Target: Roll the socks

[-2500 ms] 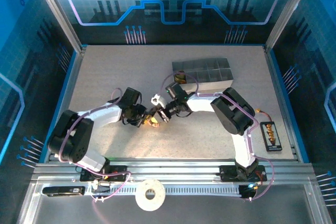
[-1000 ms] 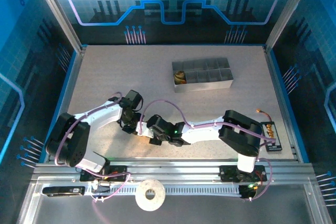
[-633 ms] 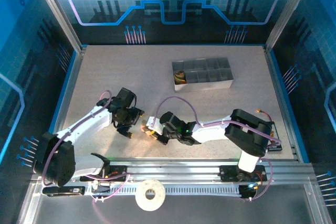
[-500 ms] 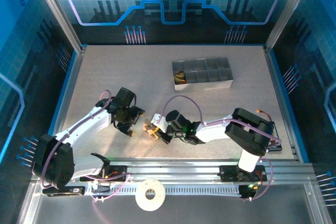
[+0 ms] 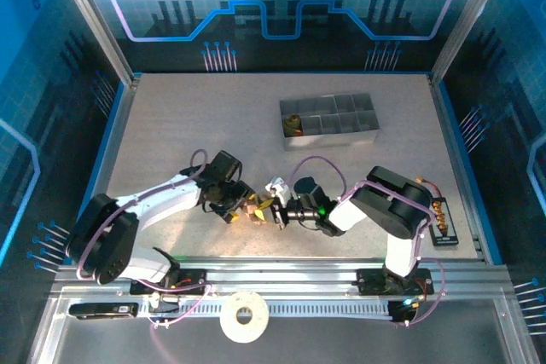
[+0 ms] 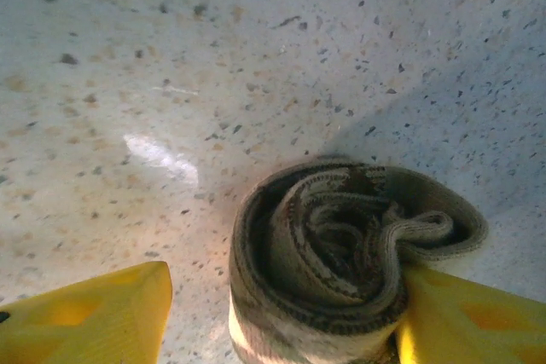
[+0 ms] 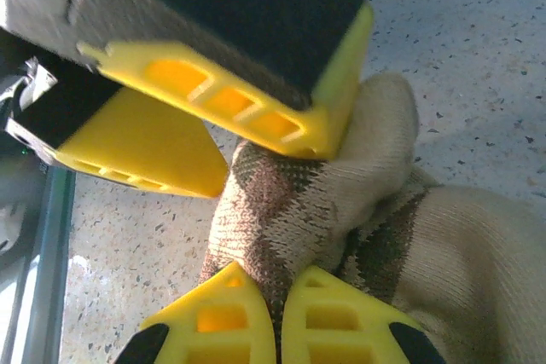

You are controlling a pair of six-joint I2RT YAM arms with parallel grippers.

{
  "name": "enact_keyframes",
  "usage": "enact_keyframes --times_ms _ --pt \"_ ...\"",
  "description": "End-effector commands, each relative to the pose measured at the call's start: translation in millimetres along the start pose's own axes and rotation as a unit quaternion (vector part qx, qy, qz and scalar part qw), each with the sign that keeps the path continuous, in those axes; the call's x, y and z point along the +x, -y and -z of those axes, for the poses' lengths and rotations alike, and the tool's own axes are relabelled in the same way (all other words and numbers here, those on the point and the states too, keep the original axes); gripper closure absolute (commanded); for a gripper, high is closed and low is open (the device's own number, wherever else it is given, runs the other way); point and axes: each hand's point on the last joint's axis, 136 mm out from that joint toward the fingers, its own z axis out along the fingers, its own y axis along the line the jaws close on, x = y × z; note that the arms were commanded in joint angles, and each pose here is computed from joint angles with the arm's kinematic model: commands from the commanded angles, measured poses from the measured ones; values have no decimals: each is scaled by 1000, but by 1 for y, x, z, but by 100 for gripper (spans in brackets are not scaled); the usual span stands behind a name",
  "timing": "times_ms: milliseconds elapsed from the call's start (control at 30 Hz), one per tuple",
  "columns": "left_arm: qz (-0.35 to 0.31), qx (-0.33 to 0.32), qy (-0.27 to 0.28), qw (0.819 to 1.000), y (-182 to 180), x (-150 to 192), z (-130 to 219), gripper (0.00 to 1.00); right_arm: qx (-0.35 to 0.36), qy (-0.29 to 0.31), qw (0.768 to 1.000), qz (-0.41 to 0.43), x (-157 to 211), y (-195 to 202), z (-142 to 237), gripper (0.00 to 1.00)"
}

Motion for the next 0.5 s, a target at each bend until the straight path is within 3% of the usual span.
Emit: enact_keyframes --times_ms 0,133,233,400,467 --pt "-32 -31 -20 999 -16 13 -17 33 84 -172 976 -105 113 38 22 100" --pt "-58 -72 -32 995 -26 21 -31 35 102 -181 972 -110 115 45 23 100" --pt "-71 -119 -38 990 -46 26 -41 47 115 -181 970 -112 112 52 25 100" --pt "-54 -180 -24 982 -81 20 -40 96 142 -217 962 -85 106 62 27 100" --pt "-33 -203 -14 979 -95 16 -30 100 139 -259 955 -51 101 61 23 100"
